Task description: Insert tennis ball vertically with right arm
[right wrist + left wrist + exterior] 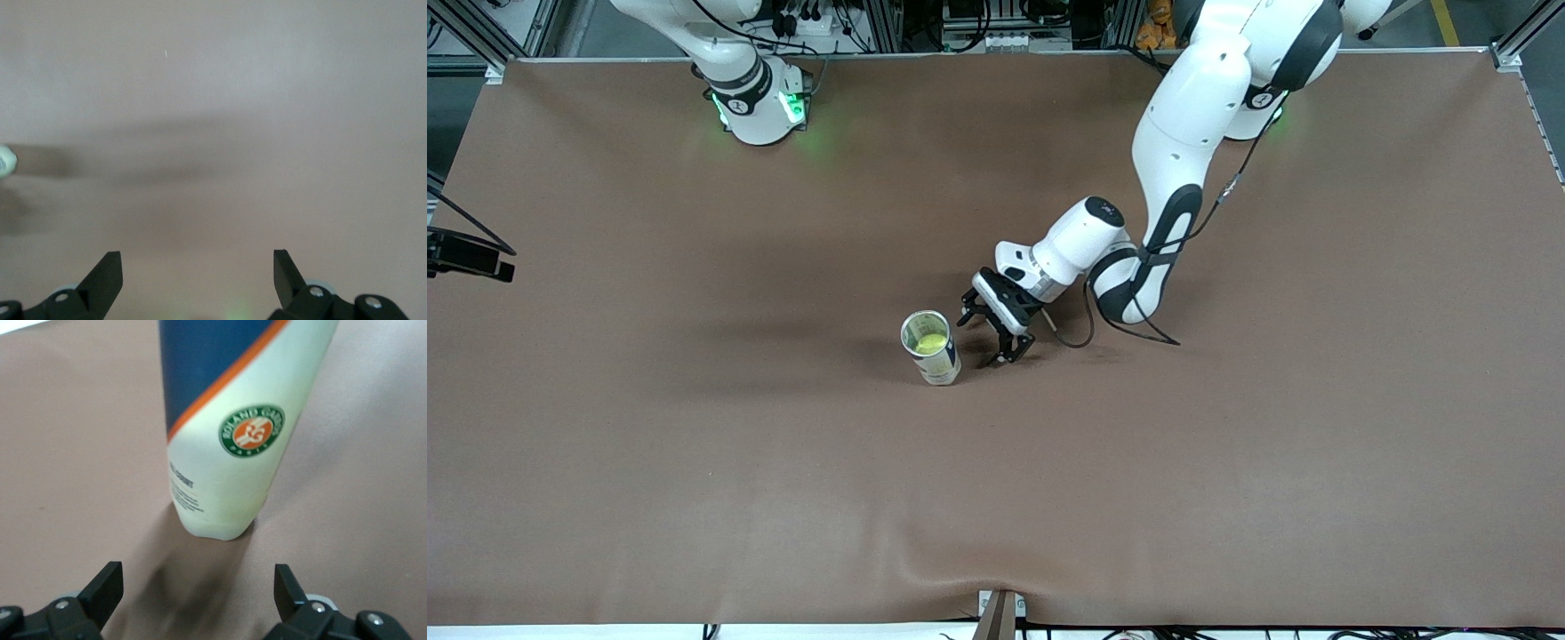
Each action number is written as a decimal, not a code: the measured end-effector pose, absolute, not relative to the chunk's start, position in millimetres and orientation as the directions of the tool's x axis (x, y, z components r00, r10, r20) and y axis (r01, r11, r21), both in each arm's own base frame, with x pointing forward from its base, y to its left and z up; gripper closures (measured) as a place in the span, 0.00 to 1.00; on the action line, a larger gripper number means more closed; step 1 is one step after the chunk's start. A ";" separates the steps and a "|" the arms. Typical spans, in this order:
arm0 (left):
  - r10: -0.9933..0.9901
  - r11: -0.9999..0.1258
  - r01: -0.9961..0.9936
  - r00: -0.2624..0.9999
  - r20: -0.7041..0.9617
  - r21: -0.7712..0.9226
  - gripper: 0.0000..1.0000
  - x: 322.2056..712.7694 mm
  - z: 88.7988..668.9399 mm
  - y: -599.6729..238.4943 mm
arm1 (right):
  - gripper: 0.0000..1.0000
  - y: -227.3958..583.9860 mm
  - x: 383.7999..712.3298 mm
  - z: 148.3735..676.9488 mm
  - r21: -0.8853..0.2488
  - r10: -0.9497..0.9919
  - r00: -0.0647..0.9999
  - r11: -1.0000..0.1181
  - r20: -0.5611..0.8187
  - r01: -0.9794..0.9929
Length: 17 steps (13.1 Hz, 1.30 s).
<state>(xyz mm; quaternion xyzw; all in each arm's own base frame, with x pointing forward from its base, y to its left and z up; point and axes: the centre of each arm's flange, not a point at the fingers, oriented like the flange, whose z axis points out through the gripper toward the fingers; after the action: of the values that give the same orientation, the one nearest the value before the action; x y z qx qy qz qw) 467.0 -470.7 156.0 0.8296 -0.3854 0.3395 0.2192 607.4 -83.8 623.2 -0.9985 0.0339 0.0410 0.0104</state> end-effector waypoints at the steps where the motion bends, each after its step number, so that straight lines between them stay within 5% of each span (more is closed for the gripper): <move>1: -0.486 -0.617 -0.780 0.484 0.728 0.107 0.00 467.3 161.3 -468.6 | 0.00 -80.1 609.3 631.7 -0.017 -0.059 0.997 -0.998 -0.052 -0.060; 17: -0.381 -0.803 -0.578 0.687 0.619 0.147 0.00 467.4 245.8 -481.0 | 0.00 -52.9 592.9 672.0 0.038 -0.010 1.000 -0.999 0.000 -0.010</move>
<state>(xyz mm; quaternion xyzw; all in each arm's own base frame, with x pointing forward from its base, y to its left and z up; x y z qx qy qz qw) 467.4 -481.0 245.8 0.9029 -0.2654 0.2936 0.1678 592.9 -52.9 672.0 -0.9998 0.0050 -0.0001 -0.0192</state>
